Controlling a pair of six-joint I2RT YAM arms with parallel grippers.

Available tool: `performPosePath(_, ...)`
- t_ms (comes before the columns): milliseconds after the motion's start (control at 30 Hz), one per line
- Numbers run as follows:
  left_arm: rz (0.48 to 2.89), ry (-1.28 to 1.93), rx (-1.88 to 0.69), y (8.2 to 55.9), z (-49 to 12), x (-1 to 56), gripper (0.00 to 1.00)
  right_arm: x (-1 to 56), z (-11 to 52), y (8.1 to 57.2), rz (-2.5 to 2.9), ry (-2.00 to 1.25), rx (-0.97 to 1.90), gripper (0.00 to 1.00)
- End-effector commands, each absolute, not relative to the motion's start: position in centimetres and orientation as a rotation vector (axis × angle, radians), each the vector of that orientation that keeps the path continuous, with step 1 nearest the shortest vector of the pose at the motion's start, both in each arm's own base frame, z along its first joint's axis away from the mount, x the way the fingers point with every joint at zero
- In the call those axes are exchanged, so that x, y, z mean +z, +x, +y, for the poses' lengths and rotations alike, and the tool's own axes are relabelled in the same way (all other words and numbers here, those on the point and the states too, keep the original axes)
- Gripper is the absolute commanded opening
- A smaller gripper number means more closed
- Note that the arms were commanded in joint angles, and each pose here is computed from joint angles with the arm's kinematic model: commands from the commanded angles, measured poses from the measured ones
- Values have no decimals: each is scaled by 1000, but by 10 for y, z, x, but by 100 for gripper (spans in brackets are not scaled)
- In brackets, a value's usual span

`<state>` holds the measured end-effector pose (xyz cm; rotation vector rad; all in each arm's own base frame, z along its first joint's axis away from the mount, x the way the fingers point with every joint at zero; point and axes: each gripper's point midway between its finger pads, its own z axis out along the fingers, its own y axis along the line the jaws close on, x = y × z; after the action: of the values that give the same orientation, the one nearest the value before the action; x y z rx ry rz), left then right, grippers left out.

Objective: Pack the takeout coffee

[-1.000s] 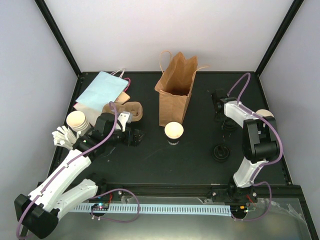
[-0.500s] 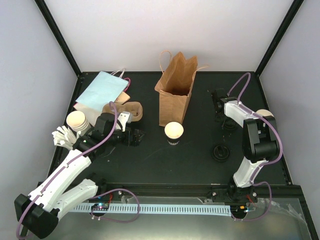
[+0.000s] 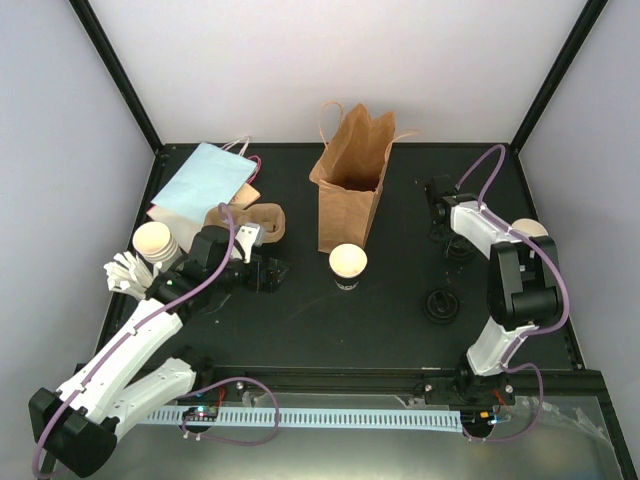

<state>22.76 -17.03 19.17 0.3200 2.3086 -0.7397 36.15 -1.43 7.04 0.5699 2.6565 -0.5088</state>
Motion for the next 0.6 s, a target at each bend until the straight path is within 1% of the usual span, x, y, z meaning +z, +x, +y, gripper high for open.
performPosePath(0, 2281, 334, -754, 228, -172, 196, 99, 89, -13, 367, 2620, 578, -459, 74)
performPosePath(367, 2285, 336, -757, 228, -173, 196, 99, 94, -10, 368, 2625, 565, -430, 74)
performPosePath(433, 2284, 335, -757, 227, -173, 196, 99, 91, -13, 368, 2621, 568, -460, 80)
performPosePath(567, 2282, 335, -758, 228, -173, 196, 99, 81, -13, 372, 2633, 569, -470, 85)
